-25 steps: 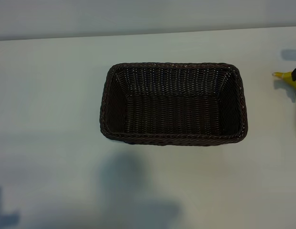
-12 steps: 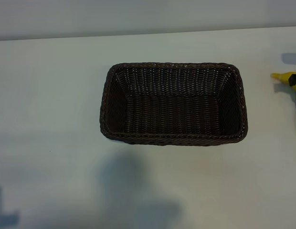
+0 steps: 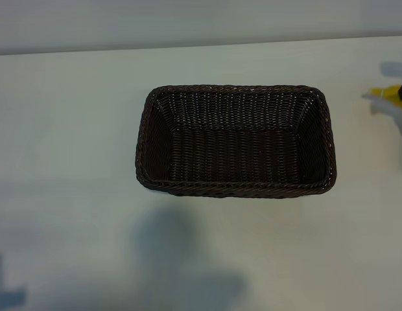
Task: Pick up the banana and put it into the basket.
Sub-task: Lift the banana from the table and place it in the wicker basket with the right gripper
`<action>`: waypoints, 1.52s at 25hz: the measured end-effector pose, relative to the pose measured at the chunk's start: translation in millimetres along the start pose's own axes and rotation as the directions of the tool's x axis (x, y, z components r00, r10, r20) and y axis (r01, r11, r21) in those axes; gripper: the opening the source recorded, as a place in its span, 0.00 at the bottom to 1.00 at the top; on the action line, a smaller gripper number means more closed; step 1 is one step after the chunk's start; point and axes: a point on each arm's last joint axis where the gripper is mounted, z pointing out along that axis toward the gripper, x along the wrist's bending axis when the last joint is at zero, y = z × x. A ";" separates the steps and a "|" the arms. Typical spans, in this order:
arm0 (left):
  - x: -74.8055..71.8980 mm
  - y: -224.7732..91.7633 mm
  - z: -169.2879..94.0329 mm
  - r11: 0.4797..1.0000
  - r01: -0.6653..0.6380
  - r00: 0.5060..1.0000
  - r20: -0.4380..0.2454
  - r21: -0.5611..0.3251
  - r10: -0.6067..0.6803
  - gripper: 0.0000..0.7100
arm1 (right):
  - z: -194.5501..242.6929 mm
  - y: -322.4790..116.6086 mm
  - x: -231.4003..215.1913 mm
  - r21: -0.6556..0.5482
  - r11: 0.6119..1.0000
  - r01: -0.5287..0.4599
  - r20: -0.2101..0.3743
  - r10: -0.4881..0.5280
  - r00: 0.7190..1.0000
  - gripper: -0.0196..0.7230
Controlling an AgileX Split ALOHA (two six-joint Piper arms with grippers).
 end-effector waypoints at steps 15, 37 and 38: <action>0.0 0.0 0.0 1.000 0.000 1.000 0.000 0.000 0.000 0.79 | -55.6 -13.2 139.0 -0.020 0.943 0.332 0.011 -0.332 0.943 0.59; 0.0 0.0 0.0 1.000 0.000 1.000 0.000 0.000 0.000 0.79 | -44.2 -73.5 298.3 -0.198 0.310 0.930 0.151 -0.928 0.341 0.59; 0.0 0.0 0.0 1.000 0.000 1.000 0.000 0.000 0.000 0.79 | -44.4 -72.8 299.1 -0.208 0.308 0.928 0.156 -0.926 0.342 0.59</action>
